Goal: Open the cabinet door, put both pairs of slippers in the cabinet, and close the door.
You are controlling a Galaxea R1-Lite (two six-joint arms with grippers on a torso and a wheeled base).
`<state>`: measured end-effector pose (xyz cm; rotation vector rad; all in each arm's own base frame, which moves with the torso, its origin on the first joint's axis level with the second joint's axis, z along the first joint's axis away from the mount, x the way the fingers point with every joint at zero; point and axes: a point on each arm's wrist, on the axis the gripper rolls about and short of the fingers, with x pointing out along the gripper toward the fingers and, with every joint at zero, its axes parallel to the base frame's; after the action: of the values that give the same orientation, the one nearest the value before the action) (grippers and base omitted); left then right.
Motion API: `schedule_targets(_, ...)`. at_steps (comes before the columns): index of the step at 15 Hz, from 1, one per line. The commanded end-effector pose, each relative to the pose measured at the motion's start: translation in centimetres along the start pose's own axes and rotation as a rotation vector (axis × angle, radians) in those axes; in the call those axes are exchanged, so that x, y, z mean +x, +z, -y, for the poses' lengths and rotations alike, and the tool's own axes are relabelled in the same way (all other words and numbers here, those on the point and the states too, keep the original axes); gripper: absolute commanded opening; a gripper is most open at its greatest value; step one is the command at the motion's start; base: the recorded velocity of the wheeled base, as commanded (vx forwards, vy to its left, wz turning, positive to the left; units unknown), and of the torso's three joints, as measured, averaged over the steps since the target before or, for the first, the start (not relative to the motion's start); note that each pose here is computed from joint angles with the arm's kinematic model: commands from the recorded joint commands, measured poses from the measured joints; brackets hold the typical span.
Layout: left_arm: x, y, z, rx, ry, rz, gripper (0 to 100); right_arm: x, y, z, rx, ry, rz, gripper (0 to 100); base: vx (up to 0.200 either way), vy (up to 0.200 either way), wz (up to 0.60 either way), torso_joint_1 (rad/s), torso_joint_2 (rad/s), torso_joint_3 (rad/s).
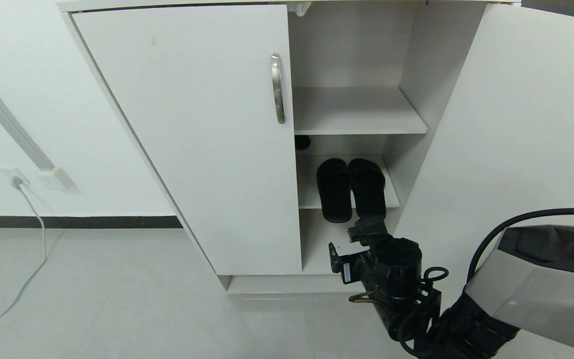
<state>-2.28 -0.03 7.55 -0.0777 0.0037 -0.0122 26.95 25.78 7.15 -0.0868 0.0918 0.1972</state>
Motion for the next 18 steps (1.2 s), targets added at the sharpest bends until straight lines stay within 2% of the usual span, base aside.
schedule_targets(1, 0.01, 0.01, 0.0, -0.001, 0.0, -0.001, 0, 0.02, -0.22, -0.03, -0.004, 0.001, -0.005, 100, 0.0, 0.0, 0.0, 0.0, 0.0, 0.0)
schedule_targets(6, 0.01, 0.01, 0.0, -0.001, -0.001, -0.002, 0, 0.01, -0.16, -0.02, -0.003, 0.001, -0.004, 100, 0.0, 0.0, 0.0, 0.0, 0.0, 0.0)
schedule_targets(18, 0.0, 0.01, -0.01, -0.005, 0.008, 0.001, 0, 0.1, 0.04, -0.07, 0.005, -0.001, 0.01, 100, 0.0, 0.0, 0.0, 0.002, 0.0, 0.163)
